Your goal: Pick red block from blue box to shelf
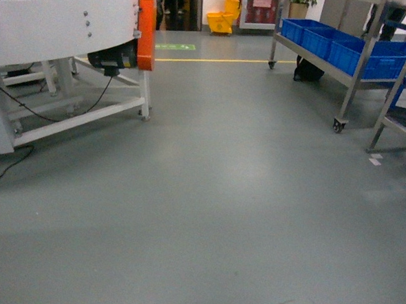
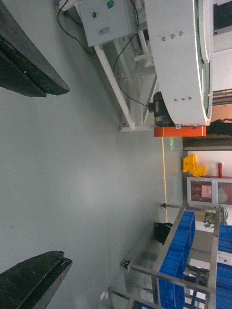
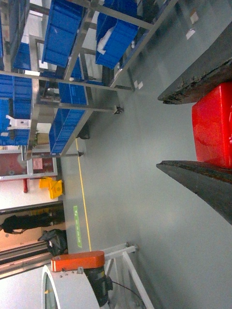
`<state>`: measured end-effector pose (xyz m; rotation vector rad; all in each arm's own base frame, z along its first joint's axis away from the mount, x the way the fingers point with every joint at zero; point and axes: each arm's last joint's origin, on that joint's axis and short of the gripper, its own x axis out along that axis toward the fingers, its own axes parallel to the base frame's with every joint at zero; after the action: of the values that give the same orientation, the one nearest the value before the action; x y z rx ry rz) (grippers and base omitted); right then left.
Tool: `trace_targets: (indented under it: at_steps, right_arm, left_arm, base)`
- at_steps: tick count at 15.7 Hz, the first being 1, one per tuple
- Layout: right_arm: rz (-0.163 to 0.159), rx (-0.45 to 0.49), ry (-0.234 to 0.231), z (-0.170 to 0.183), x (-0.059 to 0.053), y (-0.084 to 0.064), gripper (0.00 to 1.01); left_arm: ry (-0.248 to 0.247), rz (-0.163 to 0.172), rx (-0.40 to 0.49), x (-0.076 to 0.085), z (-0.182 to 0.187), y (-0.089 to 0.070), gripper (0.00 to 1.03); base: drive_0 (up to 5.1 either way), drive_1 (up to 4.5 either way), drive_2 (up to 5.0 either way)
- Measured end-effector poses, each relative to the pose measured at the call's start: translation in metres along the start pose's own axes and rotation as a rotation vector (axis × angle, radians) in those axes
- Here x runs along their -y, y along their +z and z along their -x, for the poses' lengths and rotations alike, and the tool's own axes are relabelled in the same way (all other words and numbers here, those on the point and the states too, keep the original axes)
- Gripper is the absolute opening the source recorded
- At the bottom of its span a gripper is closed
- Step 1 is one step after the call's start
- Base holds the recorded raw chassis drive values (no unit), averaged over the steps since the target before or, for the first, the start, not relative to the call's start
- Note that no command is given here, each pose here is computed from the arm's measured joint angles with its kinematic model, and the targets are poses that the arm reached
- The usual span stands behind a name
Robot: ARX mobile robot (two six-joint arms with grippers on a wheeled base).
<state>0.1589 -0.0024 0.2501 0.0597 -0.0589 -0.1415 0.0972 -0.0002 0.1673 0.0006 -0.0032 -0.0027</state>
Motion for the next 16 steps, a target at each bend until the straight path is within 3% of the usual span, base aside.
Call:
trace_targets:
  at_steps: [16]
  right_arm:
    - [0.001,-0.006,0.002,-0.0001,0.0000,-0.0006,0.28]
  left_arm:
    - [0.003,0.000,0.000,-0.0002,0.0000,0.0000,0.98]
  base:
    - [-0.1,4.12,-4.3]
